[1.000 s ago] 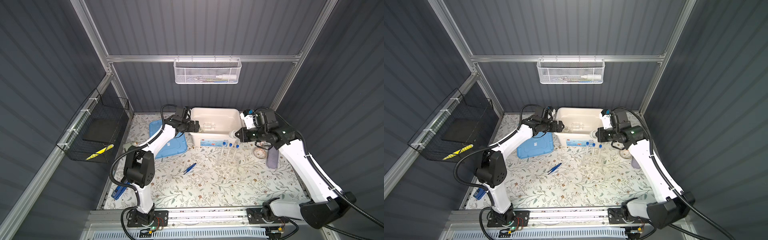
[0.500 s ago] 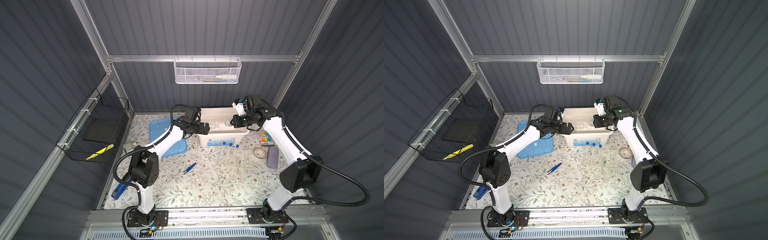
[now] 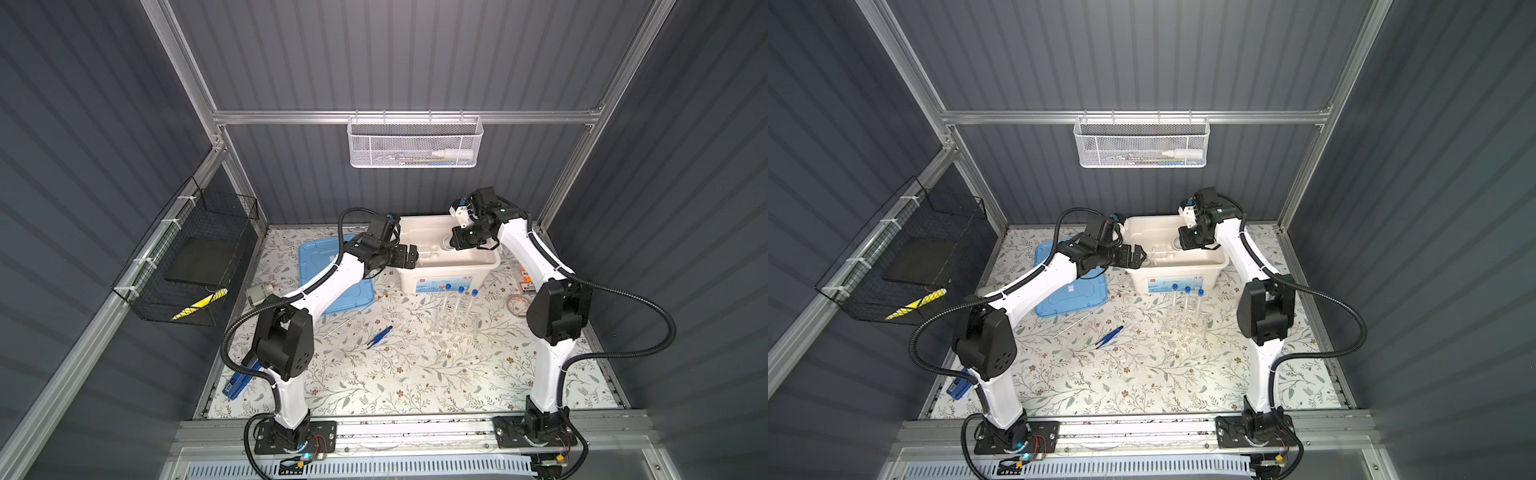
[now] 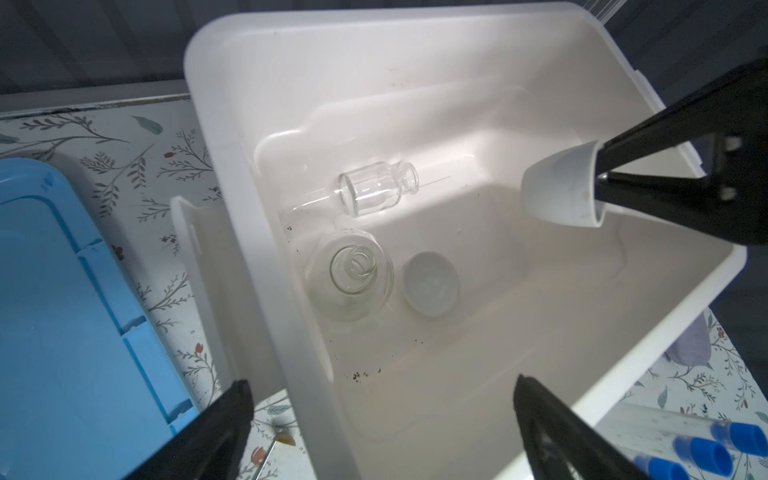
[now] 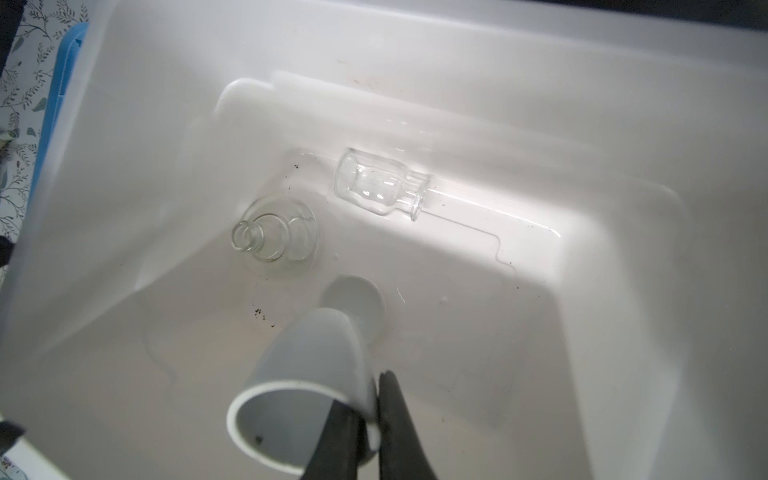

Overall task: Organize the chemistry lab equipment
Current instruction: 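Lower the white cup into the white bin and open right gripper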

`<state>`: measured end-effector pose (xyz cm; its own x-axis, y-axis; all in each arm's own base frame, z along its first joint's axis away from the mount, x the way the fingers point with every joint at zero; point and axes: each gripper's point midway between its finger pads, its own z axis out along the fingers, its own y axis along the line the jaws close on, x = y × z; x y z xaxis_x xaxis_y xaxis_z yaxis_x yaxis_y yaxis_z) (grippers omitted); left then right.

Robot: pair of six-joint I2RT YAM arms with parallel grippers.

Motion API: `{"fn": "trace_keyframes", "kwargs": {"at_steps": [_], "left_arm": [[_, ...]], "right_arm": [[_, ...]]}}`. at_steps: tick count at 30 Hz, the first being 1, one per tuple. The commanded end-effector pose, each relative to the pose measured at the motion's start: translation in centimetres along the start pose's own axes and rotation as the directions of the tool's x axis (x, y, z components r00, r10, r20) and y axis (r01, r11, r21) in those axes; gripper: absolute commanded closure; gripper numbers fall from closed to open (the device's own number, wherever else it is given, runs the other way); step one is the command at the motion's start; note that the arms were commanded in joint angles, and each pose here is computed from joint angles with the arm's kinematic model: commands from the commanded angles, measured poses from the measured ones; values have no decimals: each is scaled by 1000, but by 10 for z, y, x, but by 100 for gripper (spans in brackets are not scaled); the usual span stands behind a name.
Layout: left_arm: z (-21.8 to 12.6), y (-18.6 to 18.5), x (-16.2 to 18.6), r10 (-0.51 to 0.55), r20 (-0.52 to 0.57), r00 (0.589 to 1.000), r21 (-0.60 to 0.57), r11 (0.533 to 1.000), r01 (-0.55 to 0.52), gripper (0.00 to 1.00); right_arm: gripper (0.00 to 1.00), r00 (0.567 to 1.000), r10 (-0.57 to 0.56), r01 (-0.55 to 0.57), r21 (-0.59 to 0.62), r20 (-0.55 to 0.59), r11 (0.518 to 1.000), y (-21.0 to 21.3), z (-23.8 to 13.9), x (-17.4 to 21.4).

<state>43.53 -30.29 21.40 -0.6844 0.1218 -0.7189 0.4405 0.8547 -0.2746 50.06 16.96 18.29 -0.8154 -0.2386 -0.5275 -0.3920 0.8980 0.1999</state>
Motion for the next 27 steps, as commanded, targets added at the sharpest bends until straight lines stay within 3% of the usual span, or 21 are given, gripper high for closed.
{"fn": "trace_keyframes", "kwargs": {"at_steps": [1, 14, 27], "left_arm": [[-21, 4, -15, -2, 71, 997, -21, 1000, 3, 0], [-45, 39, -9, -30, 120, 992, -129, 991, 45, 0], [-36, 40, 11, -21, 58, 998, -114, 993, 27, 0]], "right_arm": [[92, 999, -25, 25, -21, -22, 999, -2, 7, 1], [91, 995, -26, 20, -62, -97, 998, -8, 53, 14], [90, 987, -2, -21, -146, -160, 989, 0, 79, 30]]}}
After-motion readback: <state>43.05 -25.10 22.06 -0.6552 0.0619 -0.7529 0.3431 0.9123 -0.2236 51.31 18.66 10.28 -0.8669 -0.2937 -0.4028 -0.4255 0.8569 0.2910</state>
